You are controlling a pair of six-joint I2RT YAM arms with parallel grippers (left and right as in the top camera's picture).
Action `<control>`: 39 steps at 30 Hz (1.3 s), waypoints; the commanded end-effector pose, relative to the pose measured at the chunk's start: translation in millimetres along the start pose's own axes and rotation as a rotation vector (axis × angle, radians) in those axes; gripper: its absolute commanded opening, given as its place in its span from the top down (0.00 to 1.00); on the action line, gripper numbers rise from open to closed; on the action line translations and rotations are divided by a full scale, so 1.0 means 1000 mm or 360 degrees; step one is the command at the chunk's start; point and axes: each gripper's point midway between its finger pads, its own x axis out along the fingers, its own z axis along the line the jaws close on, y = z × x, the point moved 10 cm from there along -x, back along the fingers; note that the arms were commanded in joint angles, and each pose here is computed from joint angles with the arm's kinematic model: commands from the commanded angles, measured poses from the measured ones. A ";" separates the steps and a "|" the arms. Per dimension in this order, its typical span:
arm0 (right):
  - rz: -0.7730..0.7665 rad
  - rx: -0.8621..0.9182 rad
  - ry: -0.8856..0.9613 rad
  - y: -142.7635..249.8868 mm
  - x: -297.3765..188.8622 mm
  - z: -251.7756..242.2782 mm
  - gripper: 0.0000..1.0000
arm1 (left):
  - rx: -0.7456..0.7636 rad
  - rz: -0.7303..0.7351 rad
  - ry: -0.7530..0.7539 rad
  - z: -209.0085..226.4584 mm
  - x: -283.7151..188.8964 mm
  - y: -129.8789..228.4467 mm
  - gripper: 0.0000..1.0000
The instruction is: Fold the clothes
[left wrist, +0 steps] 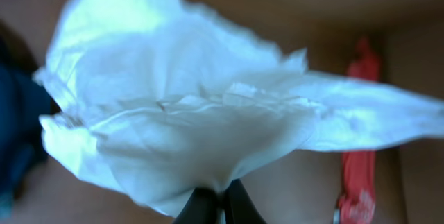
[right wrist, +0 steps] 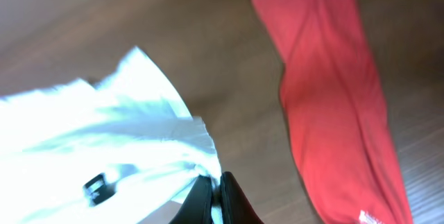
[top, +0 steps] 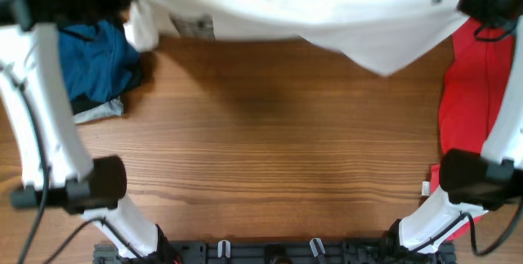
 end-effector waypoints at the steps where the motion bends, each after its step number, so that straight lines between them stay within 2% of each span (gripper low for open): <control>1: 0.0176 -0.0097 -0.0055 0.014 0.018 0.001 0.96 | 0.0045 0.0344 -0.0054 0.026 0.054 0.011 0.96; 4: 0.0324 -0.0172 -0.0119 0.026 0.028 0.002 0.96 | -0.0048 0.0537 -0.0117 0.044 0.079 0.026 0.96; 8: 0.0481 -0.0254 -0.0227 0.040 0.034 0.005 0.96 | -0.0128 0.0711 -0.0163 0.053 0.090 0.043 0.96; 11: 0.0539 -0.0260 -0.0337 0.049 0.033 0.008 0.96 | -0.0133 0.0731 -0.0191 0.055 0.088 0.048 0.96; 17: 0.0670 -0.0246 -0.0322 0.077 0.037 0.001 0.96 | -0.0116 0.0688 -0.0204 0.048 0.075 0.051 0.96; 23: 0.0681 -0.0224 -0.0410 0.110 0.037 -0.003 0.96 | -0.0270 0.0722 -0.0402 0.054 0.067 0.068 0.96; 31: 0.0603 -0.0021 -0.0353 0.178 0.026 -0.023 0.96 | -0.0389 0.0941 -0.0436 0.060 0.065 0.129 0.96; 35: 0.0549 0.0078 -0.0340 0.206 0.013 -0.032 0.96 | -0.0518 0.0860 -0.0666 0.068 0.046 0.153 0.96; 39: 0.0446 0.0205 -0.0209 0.224 -0.002 -0.044 0.96 | -0.0566 0.0715 -0.0703 0.066 0.023 0.172 0.96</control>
